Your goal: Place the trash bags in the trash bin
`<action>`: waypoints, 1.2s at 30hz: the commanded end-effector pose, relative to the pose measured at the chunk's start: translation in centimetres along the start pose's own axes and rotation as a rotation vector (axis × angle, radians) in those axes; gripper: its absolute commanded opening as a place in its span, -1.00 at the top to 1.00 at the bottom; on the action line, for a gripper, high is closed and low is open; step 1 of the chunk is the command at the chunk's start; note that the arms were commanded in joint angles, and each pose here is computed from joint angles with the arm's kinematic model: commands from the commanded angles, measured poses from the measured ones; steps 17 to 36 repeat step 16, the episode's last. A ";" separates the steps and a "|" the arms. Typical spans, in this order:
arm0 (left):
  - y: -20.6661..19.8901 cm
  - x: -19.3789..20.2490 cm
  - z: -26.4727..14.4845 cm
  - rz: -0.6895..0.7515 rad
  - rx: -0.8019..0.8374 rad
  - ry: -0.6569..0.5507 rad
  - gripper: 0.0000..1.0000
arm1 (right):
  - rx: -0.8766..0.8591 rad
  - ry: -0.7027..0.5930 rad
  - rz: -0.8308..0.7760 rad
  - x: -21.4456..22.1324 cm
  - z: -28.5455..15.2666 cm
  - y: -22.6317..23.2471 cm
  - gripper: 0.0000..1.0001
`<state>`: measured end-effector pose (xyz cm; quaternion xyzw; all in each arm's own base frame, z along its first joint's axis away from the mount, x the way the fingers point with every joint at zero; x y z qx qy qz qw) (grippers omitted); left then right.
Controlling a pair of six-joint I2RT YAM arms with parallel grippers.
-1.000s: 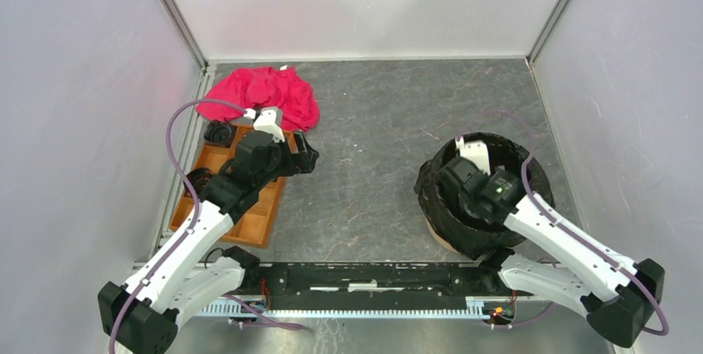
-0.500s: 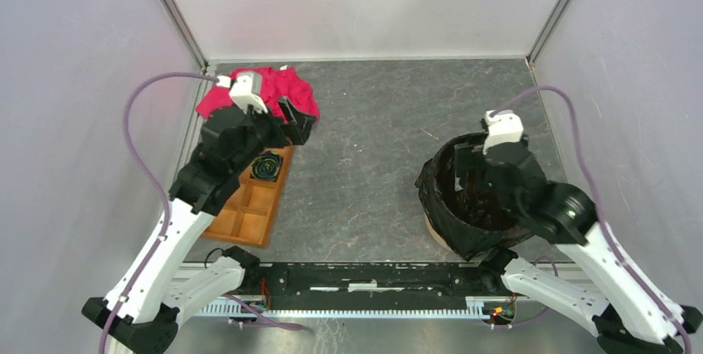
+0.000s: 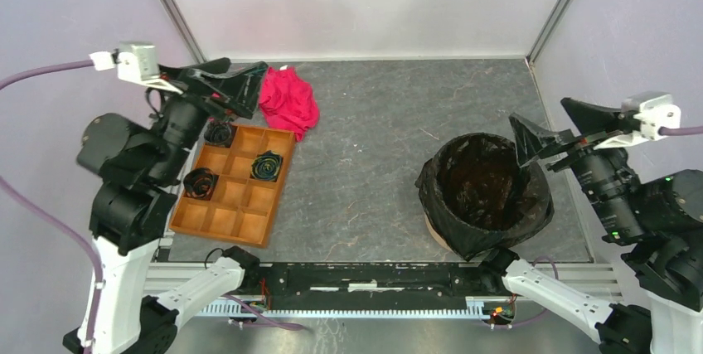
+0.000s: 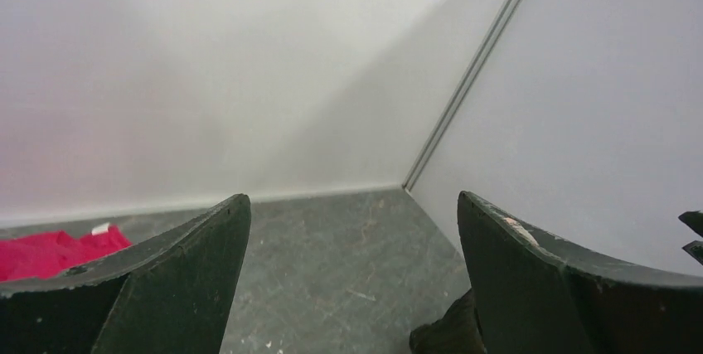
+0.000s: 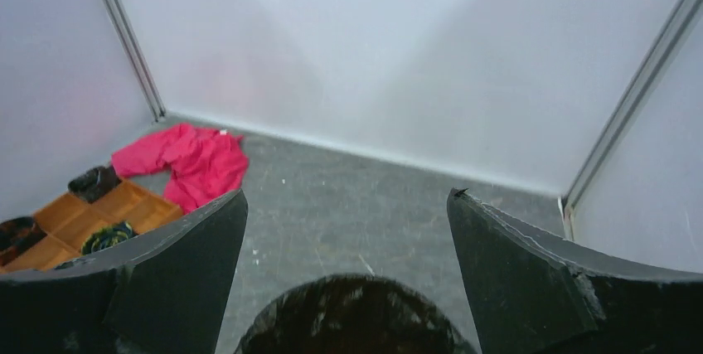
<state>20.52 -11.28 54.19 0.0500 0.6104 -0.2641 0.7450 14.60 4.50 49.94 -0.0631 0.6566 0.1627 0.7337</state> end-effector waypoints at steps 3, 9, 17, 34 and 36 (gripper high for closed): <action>0.5 -2.5 -1.2 0.051 -0.045 -0.051 -1.00 | -0.053 -0.186 -0.024 -5.1 -0.6 0.4 -0.96; 0.8 -2.7 -1.8 0.056 -0.062 -0.056 -1.00 | -0.076 -0.255 0.028 -6.9 -1.6 0.5 -0.96; 0.9 -2.6 -1.9 0.065 -0.065 -0.054 -1.00 | -0.108 -0.225 0.031 -5.0 -0.7 1.3 -0.96; 0.9 -2.6 -1.9 0.065 -0.065 -0.054 -1.00 | -0.108 -0.225 0.031 -5.0 -0.7 1.3 -0.96; 0.9 -2.6 -1.9 0.065 -0.065 -0.054 -1.00 | -0.108 -0.225 0.031 -5.0 -0.7 1.3 -0.96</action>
Point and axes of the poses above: each gripper's point midway between its finger pads, its own z axis out along the fingers, its own y axis along the line the jaws close on, x = y × z, the point moved 2 cm from there along -z, back along the fingers, and after that the axes turned 6 degrees about z, right-handed, at the moved point
